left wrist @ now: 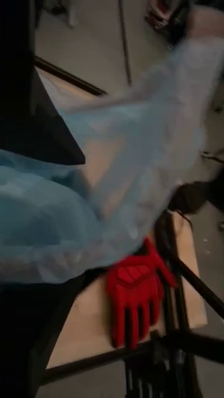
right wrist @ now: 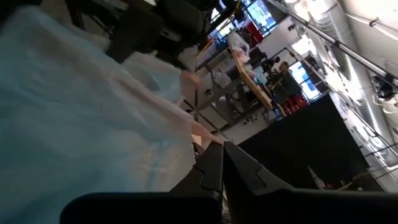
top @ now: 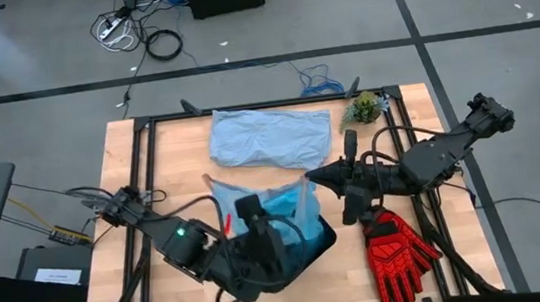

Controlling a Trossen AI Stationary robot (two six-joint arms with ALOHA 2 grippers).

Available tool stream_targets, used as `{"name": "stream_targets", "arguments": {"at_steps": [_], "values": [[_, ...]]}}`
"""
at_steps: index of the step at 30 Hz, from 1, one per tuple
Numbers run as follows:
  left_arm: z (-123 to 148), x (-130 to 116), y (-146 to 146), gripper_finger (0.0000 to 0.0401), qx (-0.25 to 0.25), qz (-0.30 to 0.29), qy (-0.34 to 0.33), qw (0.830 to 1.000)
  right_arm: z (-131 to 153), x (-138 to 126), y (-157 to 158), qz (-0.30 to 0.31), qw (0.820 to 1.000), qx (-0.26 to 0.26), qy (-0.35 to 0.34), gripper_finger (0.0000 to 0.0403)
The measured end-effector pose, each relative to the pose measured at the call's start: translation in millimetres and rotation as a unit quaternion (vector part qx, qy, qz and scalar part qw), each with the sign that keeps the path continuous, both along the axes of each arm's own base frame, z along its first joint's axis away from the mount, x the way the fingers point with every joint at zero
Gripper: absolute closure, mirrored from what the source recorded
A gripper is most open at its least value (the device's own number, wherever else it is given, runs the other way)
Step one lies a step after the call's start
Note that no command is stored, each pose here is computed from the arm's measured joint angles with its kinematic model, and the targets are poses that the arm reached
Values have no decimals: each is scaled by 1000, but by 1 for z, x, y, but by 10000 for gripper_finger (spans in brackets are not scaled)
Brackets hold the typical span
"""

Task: Place trash/remove bag and relplace
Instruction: Close the light blue trash bag

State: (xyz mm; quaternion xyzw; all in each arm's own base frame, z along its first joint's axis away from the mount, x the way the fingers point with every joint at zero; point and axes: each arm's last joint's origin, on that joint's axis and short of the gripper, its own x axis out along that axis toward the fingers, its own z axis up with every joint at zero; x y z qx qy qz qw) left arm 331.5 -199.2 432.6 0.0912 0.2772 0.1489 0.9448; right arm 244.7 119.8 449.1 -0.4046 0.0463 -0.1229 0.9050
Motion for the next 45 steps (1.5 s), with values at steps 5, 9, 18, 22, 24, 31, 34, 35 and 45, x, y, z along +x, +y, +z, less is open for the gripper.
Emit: {"name": "stream_targets", "arguments": {"at_steps": [5, 9, 18, 22, 24, 31, 34, 35, 45], "values": [[22, -21, 18, 104, -24, 18, -19, 999, 0, 0, -1, -16, 1000, 12, -4, 403], [34, -34, 27, 104, -38, 15, -25, 999, 2, -1, -3, -46, 999, 18, -11, 403], [18, -40, 26, 105, -115, 14, 60, 991, 22, -5, -7, -109, 991, -4, -75, 403], [17, -42, 27, 114, -139, 36, 60, 988, 24, -6, -7, -102, 991, -19, -78, 403], [18, -42, 26, 121, -141, 34, 55, 988, 24, -5, -7, -95, 992, -20, -77, 403], [30, -52, 34, 158, -135, 45, 28, 989, 23, -4, -7, -74, 994, -12, -84, 403], [40, -62, 42, 173, -143, 59, 3, 988, 23, -4, -5, -66, 994, -10, -85, 403], [45, -67, 46, 177, -144, 72, -12, 987, 23, -4, -5, -61, 994, -7, -85, 403], [77, -126, 90, 183, -241, 215, -149, 934, 22, -3, -4, -38, 995, 17, -91, 403]]}}
